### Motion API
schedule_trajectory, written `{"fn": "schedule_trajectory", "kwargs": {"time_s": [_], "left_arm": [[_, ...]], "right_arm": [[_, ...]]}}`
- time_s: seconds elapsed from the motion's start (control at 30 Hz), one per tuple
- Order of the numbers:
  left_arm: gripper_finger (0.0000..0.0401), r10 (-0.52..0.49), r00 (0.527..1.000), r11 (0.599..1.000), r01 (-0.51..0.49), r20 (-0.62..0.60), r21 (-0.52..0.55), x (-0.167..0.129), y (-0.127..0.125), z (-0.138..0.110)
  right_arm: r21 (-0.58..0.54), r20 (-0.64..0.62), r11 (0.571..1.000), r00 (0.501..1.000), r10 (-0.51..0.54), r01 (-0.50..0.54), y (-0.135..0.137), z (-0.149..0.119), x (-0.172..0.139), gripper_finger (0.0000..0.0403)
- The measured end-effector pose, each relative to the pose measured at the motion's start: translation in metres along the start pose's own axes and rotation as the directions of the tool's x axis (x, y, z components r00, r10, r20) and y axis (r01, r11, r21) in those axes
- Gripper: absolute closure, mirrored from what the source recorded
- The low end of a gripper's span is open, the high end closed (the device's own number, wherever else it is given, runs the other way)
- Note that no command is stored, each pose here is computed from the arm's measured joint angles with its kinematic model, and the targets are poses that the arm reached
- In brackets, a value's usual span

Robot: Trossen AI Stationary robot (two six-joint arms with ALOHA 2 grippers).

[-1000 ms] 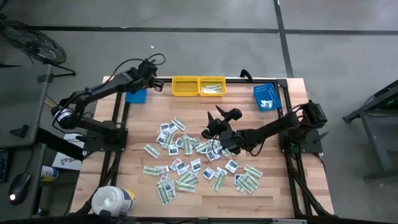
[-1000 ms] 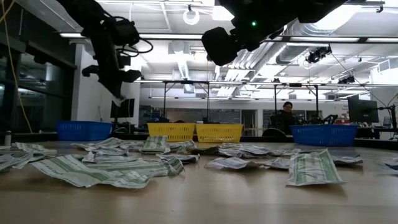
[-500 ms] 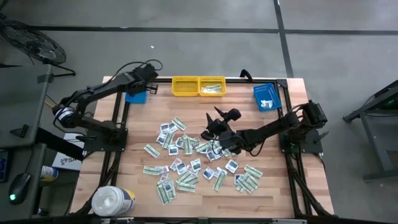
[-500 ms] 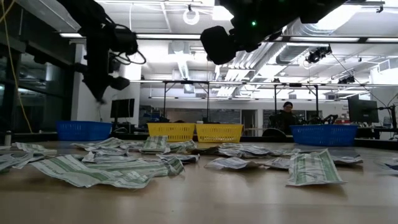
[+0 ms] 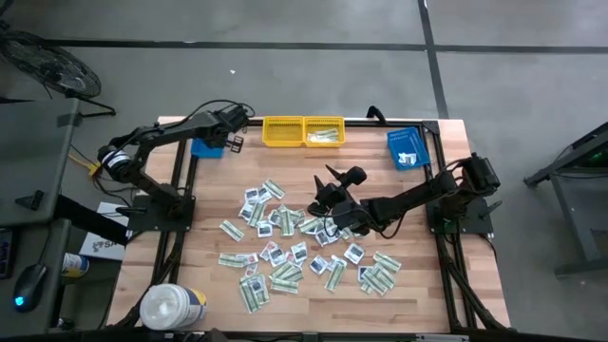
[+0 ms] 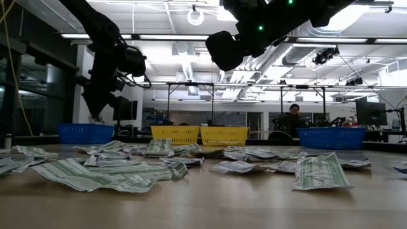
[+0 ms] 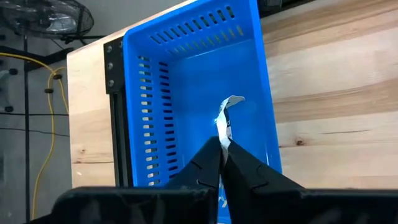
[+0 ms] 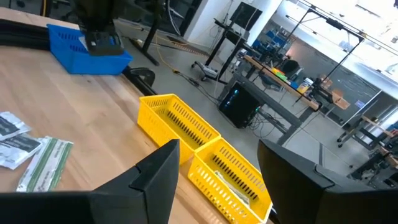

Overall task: Pick & Place First Aid Supplies
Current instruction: Put the blue alcohol pad into the left blue bin, then put the black towelette pack into the right blue bin

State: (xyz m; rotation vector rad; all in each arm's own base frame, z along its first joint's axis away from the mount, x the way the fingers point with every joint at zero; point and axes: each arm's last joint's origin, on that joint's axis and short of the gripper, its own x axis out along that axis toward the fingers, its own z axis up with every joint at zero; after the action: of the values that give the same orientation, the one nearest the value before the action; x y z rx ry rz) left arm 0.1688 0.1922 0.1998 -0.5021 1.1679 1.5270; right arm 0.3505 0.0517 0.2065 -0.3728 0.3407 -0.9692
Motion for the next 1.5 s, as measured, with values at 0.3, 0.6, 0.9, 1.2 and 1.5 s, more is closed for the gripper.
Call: {"fn": "schedule_trajectory", "kwargs": {"time_s": [0.3, 0.6, 0.9, 1.2, 1.5], "left_arm": [[0.0278, -0.004, 1.000, 1.000, 0.004, -0.002, 0.009, 0.000, 0.000, 0.000], [0.0247, -0.062, 0.998, 0.998, 0.062, 0.009, 0.022, -0.010, -0.001, -0.003], [0.0247, -0.244, 0.968, 0.950, 0.227, 0.057, 0.213, -0.048, -0.019, -0.022], [0.0247, -0.537, 0.834, 0.679, 0.515, -0.124, 0.523, -0.063, -0.043, -0.045], [0.0247, -0.590, 0.725, 0.515, 0.676, -0.354, 0.527, -0.039, -0.046, -0.077]], "right_arm": [[0.000, 0.000, 1.000, 1.000, 0.000, 0.000, 0.000, 0.000, 0.000, 0.0192], [-0.002, -0.001, 1.000, 1.000, 0.000, 0.000, 0.000, 0.000, 0.000, 0.0192], [-0.016, -0.006, 1.000, 1.000, 0.001, -0.001, 0.000, -0.001, 0.000, 0.0194], [-0.033, -0.033, 0.999, 0.999, 0.004, -0.005, 0.001, -0.008, 0.000, 0.0194], [-0.036, -0.048, 0.999, 0.999, 0.007, -0.009, 0.001, -0.011, 0.000, 0.0194]]}}
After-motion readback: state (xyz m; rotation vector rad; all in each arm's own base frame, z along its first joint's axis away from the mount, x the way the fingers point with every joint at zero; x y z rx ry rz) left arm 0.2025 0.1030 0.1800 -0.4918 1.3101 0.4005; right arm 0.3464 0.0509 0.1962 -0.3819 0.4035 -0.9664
